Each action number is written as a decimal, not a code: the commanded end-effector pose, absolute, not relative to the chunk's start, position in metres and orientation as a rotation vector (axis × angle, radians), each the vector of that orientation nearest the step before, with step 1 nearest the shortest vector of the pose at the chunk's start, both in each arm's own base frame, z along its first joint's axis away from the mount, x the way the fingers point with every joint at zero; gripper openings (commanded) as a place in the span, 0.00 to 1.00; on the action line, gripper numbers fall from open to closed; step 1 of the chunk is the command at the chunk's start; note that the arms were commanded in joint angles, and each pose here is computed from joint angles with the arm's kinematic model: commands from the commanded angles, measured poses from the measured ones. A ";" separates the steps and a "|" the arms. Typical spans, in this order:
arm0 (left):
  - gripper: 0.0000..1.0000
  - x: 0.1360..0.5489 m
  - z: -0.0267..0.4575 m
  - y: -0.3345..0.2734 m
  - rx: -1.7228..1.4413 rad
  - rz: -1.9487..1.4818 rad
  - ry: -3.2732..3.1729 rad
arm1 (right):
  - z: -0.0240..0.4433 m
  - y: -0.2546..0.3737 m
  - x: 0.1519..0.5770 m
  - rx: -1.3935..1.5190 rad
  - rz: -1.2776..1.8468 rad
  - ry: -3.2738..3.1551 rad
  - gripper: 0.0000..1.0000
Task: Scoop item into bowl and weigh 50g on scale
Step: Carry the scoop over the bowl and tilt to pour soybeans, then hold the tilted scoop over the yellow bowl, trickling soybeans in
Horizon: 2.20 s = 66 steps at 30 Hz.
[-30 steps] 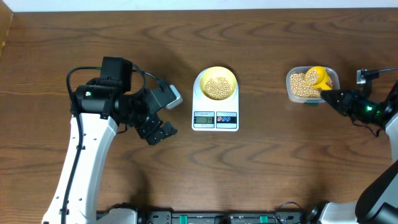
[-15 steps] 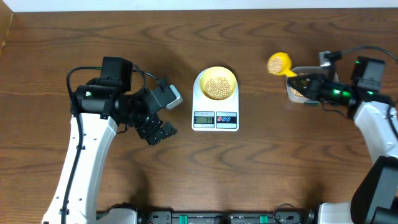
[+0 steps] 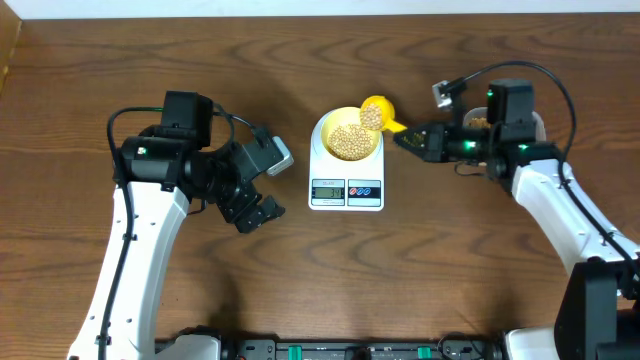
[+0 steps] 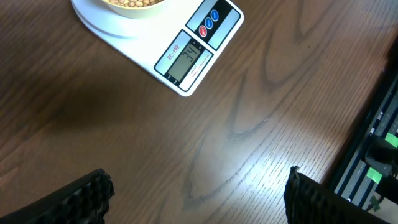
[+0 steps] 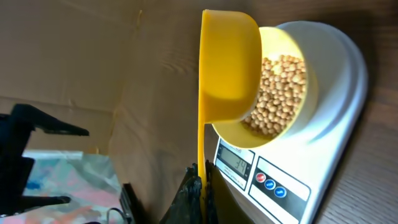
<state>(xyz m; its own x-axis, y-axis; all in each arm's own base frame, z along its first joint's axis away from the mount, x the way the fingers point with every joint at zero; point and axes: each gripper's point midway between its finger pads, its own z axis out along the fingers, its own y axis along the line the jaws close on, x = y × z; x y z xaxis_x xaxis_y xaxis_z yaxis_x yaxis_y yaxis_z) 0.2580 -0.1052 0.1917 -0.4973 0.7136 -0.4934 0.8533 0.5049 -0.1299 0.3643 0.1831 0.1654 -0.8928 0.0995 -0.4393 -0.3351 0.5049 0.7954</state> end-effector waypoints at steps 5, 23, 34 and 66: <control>0.90 0.256 0.190 -0.105 1.314 -0.505 2.376 | 0.155 0.204 0.367 -0.402 1.151 2.294 0.01; 0.90 0.256 0.190 -0.105 1.314 -0.506 2.376 | 0.144 0.218 0.367 -0.666 0.900 2.224 0.01; 0.90 0.256 0.190 -0.105 1.314 -0.506 2.376 | 0.135 0.203 0.381 -0.763 0.675 2.189 0.01; 0.90 0.256 0.190 -0.105 1.314 -0.506 2.376 | 0.140 0.207 0.380 -0.787 0.705 2.159 0.01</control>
<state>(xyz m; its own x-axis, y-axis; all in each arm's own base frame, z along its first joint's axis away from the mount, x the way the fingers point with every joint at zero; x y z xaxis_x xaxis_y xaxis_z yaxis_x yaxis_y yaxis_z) 0.2580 -0.1052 0.1917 -0.4973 0.7136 -0.4934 0.8533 0.5049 -0.1299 0.3814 0.2005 0.1343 -0.5689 -0.3144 -0.7600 -0.6870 0.6896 0.2289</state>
